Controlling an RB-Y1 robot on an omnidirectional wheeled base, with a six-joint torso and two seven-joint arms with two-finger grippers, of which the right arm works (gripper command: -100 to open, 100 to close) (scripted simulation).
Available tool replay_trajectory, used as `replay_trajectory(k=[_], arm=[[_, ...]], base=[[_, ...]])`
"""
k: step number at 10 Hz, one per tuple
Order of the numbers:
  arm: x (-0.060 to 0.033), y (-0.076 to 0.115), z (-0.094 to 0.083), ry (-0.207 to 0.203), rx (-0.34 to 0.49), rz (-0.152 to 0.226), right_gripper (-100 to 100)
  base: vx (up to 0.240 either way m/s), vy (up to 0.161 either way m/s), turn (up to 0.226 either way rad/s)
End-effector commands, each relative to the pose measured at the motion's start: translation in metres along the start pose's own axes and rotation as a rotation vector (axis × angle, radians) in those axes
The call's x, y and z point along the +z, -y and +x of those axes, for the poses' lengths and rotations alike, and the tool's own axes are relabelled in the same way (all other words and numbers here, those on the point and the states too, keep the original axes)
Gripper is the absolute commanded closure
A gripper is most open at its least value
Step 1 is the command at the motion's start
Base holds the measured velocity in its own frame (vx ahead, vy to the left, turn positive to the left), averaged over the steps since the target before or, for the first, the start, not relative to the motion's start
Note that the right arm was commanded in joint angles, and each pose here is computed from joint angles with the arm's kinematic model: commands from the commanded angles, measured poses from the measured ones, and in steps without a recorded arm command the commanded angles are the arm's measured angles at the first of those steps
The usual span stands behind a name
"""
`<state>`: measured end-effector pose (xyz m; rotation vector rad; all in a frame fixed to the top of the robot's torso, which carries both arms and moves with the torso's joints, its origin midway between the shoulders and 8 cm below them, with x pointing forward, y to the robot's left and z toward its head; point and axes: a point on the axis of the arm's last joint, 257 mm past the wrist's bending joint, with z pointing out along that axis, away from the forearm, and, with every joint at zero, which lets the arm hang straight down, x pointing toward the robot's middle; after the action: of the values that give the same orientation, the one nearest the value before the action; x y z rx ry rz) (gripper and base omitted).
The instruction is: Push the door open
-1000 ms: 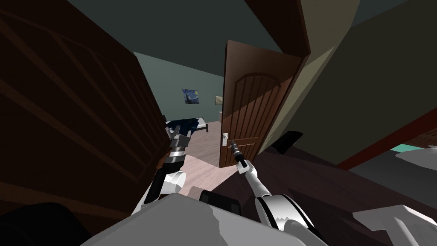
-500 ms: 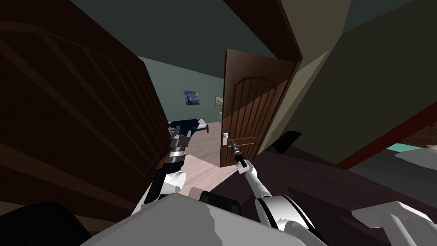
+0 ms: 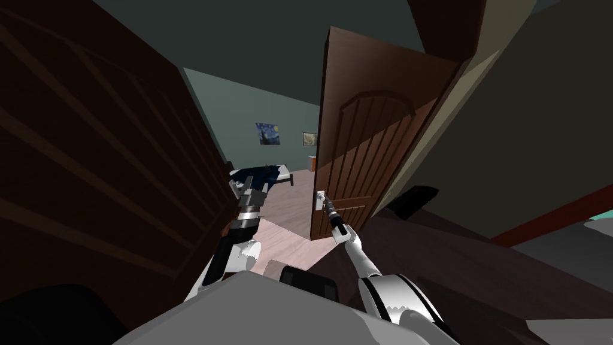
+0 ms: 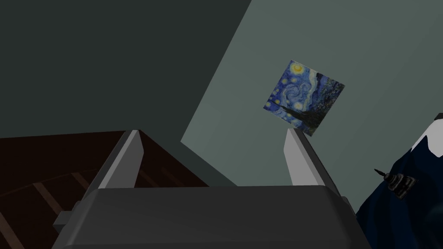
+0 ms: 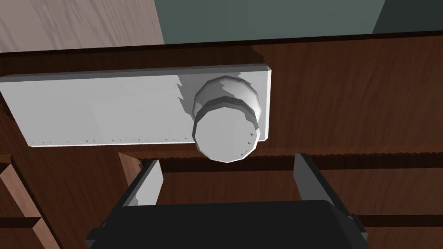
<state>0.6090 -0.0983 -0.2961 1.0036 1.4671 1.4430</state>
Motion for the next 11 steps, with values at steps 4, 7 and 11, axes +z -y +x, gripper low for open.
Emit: replay_trajectory(k=[4, 7, 11], arm=[[0.0002, 0.0, 0.003, 0.0, 0.007, -0.002, 100], [0.0002, 0.0, 0.003, 0.0, 0.007, -0.002, 100], [-0.0031, 0.003, -0.012, 0.026, 0.001, 0.005, 100]], base=[[0.11, 0.057, 0.01], [-0.024, -0.013, 0.003], [0.047, 0.042, -0.021]])
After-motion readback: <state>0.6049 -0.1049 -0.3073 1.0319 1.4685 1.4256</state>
